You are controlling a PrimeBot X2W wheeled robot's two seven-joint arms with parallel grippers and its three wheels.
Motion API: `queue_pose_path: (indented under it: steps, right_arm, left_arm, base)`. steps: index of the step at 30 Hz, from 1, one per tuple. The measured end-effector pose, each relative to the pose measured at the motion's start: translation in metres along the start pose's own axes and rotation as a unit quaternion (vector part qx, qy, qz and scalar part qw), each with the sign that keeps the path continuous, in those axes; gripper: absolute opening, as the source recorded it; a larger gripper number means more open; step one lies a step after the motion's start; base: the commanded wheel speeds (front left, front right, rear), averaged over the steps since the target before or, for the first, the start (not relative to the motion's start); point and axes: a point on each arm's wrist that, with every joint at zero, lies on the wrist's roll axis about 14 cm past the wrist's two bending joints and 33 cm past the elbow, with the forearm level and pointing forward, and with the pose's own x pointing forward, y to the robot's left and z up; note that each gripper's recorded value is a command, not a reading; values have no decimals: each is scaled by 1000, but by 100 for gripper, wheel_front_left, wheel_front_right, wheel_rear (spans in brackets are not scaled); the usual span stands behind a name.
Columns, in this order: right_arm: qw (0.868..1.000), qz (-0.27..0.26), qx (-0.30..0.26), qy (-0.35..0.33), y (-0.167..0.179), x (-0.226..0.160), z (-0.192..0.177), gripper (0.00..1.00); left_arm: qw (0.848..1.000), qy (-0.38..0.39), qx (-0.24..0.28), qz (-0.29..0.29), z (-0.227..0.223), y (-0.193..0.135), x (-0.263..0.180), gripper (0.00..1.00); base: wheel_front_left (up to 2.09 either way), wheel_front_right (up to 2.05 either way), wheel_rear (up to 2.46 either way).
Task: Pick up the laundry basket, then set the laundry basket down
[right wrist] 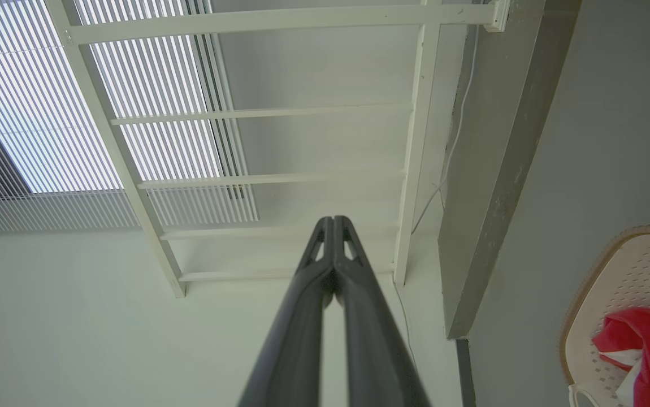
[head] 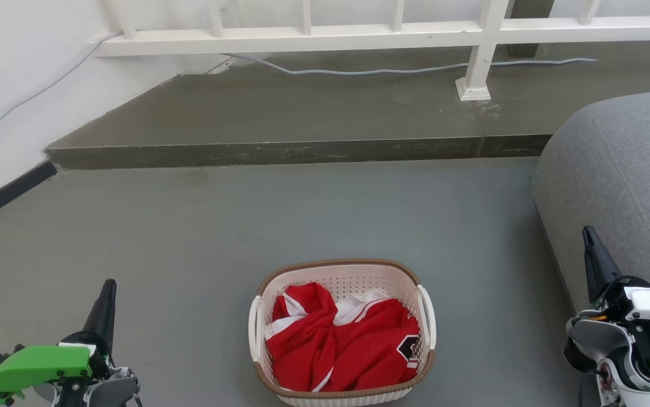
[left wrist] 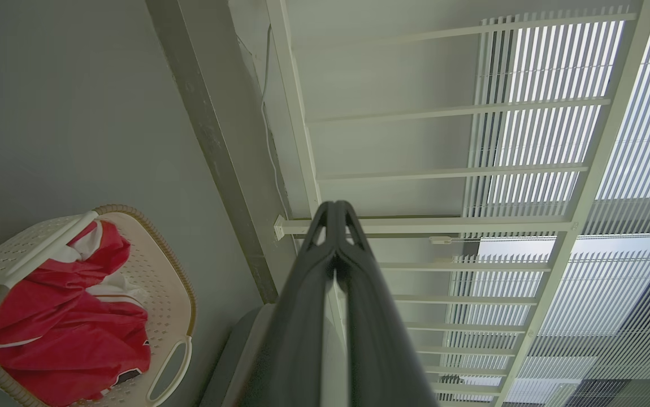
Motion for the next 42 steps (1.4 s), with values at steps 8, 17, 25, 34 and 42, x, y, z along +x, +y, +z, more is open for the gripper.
queue_pose_path:
  steps: [8, 17, 25, 34, 42]
  right_arm:
    - [1000, -1, 0, 0, -1, 0, 0, 0]
    - [1000, -2, 1, 0, -2, 0, 0, 0]
    - [1000, -3, 2, 1, -2, 0, -1, 0]
    - [1000, -4, 2, 1, -3, 0, -1, 0]
    - [1000, -4, 2, 1, -3, 0, 0, 0]
  left_arm:
    - [1000, 0, -1, 1, 0, 1, 0, 0]
    - [1000, 0, -1, 1, 0, 1, 1, 0]
    - [1000, 0, -1, 1, 0, 0, 1, 0]
    - [1000, 0, -1, -2, 0, -2, 3, 0]
    - [1000, 0, -1, -2, 0, -2, 3, 0]
  base:
    - [0, 0, 0]
    - [0, 0, 0]
    - [0, 0, 0]
    - [0, 0, 0]
    - [0, 0, 0]
